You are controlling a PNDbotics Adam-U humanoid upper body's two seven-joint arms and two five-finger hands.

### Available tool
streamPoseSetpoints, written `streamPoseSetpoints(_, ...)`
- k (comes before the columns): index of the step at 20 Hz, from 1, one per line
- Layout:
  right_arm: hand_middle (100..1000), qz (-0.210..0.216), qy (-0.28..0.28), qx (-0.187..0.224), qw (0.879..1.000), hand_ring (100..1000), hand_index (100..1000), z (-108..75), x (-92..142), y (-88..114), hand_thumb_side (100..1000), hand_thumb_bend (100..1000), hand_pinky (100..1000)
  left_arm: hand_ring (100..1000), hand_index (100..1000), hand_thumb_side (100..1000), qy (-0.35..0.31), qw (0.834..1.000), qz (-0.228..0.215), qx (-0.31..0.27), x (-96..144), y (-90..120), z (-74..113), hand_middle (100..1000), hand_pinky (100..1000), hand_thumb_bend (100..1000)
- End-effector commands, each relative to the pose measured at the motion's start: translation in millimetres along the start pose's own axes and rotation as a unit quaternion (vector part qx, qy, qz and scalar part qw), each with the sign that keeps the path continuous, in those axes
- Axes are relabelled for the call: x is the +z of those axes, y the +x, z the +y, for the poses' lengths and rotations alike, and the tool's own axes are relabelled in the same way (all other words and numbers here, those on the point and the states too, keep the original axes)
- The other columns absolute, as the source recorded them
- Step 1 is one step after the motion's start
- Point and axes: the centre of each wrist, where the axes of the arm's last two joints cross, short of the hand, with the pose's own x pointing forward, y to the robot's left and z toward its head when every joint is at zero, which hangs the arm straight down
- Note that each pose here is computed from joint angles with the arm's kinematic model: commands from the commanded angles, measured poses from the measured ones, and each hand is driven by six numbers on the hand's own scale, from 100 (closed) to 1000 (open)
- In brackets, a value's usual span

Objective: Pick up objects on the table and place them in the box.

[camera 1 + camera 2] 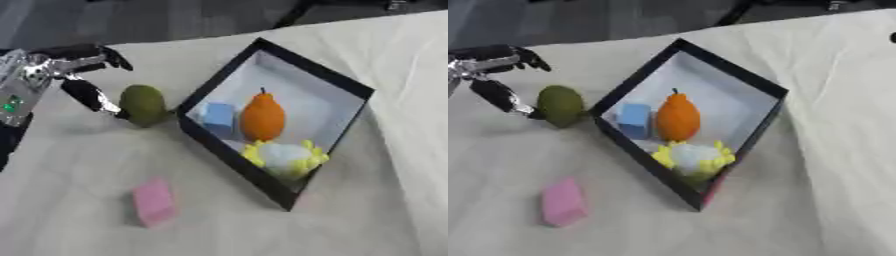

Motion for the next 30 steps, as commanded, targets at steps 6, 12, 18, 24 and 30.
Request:
streamPoseSetpoints(6,830,-0.019,0.008,0.007,1.000,742,920,0.1,-6.1,10.5,523,100,911,888,883,448,0.007,1.000,0.002,-0.015,-0.9,0.5,12.5,826,857,684)
streamPoseSetpoints(12,829,-0.020,0.007,0.004,1.000,742,920,0.9,-6.9,10.9,523,100,911,838,839,358,0.004,0.998,0.032,-0.044,-9.2,-1.2,3.4,779,840,542)
streamPoseSetpoints(18,829,-0.018,0.007,0.003,1.000,742,919,1.0,-6.7,10.3,523,100,911,725,687,111,0.026,0.998,0.038,-0.034,-12.2,-0.7,-1.1,643,768,100)
streamPoseSetpoints(24,828,-0.007,0.003,0.006,1.000,742,918,-1.1,-2.4,5.9,523,100,911,692,633,100,0.099,0.994,-0.017,-0.033,3.4,26.7,29.8,609,746,100)
streamPoseSetpoints(30,827,0.000,0.003,0.008,1.000,742,918,-3.2,0.6,3.4,523,100,911,672,606,100,0.159,0.983,-0.069,-0.058,29.5,67.3,65.3,586,734,100)
